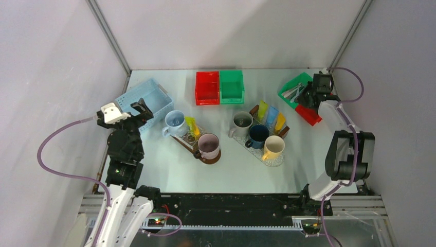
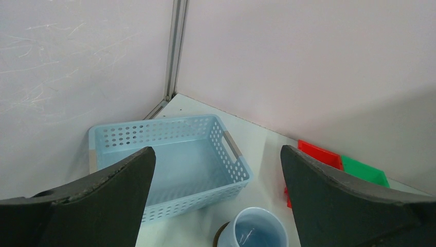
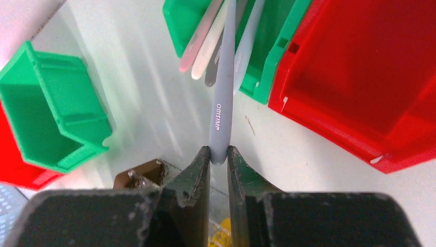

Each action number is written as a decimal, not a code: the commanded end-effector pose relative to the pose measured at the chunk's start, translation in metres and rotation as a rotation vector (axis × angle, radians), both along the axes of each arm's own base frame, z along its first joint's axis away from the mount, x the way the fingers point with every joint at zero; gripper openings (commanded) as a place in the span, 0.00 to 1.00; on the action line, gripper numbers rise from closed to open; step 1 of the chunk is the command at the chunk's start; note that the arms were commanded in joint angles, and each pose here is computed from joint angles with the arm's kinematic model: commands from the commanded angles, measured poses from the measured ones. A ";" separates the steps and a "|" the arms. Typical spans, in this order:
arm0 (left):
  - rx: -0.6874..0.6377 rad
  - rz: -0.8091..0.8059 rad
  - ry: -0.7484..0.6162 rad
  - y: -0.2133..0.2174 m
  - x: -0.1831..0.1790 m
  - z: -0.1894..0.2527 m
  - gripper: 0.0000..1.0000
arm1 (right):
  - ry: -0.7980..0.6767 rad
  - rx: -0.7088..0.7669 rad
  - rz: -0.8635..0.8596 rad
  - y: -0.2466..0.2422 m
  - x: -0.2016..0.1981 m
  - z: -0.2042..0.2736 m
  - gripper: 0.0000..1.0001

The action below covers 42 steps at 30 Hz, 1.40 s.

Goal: Prepare toiletry sets of a toothbrush and toothpaste on the tray
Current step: Pick up the toothbrush from the storage box.

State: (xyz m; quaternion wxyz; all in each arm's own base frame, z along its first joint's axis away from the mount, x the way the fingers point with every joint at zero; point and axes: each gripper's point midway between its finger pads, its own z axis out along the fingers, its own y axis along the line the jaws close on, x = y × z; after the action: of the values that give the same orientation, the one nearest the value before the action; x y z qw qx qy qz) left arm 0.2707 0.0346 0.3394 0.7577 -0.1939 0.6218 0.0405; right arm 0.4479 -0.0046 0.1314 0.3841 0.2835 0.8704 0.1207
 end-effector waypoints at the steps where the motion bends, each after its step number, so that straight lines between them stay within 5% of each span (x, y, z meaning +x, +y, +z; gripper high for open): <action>1: -0.021 -0.043 -0.062 -0.006 0.000 0.013 0.98 | -0.183 -0.010 0.059 0.007 -0.003 0.057 0.00; 14: -0.063 -0.432 -0.052 -0.076 0.004 0.056 0.98 | -0.614 -0.043 0.395 0.086 -0.055 0.169 0.00; 26: -0.283 -0.870 -0.044 -0.161 -0.003 0.084 0.98 | -0.957 0.014 0.765 0.198 -0.133 0.236 0.00; 42: -0.540 -1.000 -0.082 -0.217 0.008 0.100 0.96 | -1.095 0.183 1.020 0.289 -0.207 0.260 0.00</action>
State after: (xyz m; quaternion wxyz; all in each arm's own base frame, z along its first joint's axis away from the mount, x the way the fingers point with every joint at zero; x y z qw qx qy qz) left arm 0.2797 -0.1810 0.4041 0.6191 -0.0358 0.6435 -0.4487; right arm 0.2540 0.2735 0.3687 0.6109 -0.2094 0.6065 0.4638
